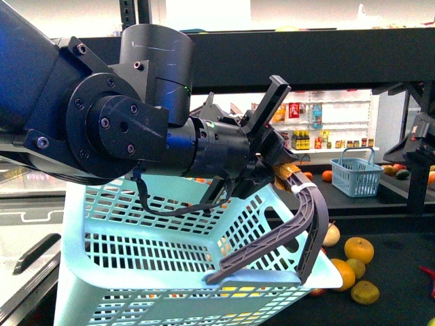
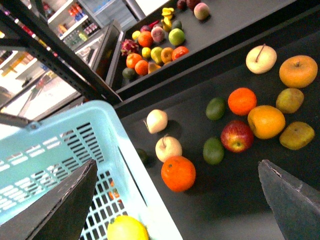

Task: Pick lemon from shelf

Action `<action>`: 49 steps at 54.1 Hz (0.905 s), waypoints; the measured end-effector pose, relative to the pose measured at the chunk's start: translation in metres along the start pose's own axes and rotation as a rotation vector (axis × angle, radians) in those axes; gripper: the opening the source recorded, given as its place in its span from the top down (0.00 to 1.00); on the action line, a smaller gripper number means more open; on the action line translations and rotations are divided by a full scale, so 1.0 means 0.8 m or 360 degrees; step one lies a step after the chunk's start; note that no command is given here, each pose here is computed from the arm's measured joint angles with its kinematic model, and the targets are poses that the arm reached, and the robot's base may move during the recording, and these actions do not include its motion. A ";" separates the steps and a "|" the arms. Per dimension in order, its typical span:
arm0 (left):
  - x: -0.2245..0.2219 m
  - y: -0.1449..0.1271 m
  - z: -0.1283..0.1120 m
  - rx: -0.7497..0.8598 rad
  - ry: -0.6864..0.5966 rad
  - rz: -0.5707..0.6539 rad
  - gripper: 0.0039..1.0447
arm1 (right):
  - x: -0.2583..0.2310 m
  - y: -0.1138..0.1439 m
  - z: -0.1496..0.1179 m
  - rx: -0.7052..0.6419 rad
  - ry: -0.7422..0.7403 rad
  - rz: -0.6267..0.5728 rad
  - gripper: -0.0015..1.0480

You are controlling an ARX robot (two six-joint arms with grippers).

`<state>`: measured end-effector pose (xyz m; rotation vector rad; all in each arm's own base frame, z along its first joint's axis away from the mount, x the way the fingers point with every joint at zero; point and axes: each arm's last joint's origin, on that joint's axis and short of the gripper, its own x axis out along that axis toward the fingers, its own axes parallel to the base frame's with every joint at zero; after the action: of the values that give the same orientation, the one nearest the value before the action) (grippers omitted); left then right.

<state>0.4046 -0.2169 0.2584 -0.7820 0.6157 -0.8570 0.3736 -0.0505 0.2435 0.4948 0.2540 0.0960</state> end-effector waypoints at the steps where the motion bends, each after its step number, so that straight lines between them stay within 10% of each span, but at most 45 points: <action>1: 0.000 0.000 0.000 0.0000 0.0000 0.0000 0.89 | -0.003 -0.002 -0.003 -0.0015 0.0016 -0.0004 0.07; 21: 0.000 0.000 0.000 0.0000 0.0000 0.0000 0.89 | 0.016 -0.052 -0.117 -0.0017 0.0556 -0.0147 0.07; 49: 0.000 0.002 0.001 0.0011 -0.0009 0.0011 0.89 | 0.157 -0.022 -0.253 0.0022 0.0944 -0.0588 0.07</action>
<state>0.4056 -0.2158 0.2577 -0.7754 0.6096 -0.8497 0.4415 0.0462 0.0357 0.4164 0.9217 -0.1237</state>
